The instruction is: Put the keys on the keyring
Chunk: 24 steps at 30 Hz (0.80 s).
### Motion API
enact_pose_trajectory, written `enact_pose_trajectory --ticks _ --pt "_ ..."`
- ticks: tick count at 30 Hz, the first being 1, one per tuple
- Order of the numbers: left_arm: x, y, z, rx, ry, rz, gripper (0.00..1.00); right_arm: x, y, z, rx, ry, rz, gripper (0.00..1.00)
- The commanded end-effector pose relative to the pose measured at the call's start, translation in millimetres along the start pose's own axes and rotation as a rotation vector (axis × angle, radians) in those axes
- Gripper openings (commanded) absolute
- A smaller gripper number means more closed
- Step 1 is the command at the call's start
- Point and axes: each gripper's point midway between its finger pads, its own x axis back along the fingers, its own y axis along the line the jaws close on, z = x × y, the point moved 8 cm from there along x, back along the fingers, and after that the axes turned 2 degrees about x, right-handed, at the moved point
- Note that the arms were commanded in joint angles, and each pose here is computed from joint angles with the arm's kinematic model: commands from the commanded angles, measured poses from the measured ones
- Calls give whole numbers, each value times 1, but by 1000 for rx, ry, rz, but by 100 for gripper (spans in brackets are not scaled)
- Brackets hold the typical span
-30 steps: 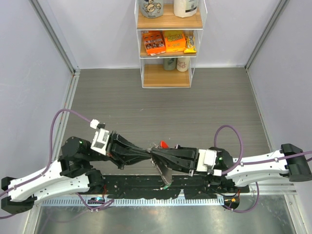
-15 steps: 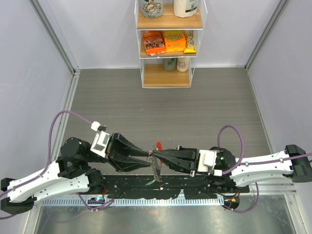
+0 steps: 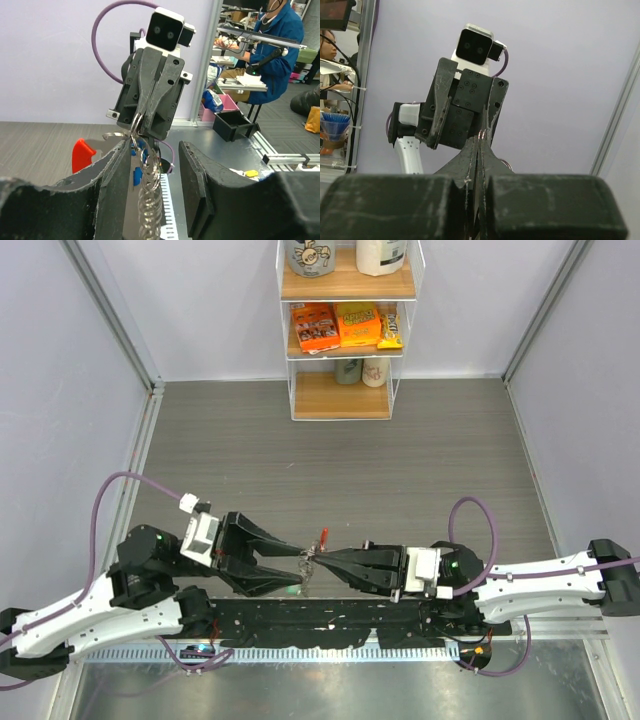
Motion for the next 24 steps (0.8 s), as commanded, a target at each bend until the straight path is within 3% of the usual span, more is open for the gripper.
enact_pose_trajectory --ticks 1,24 --pt "4 -6 -35 -84 -115 -23 49 4 3 -1 -28 -7 -20 5" --pt "4 -2 -25 -57 -86 -44 52 2 -2 -18 -7 -57 -27 5"
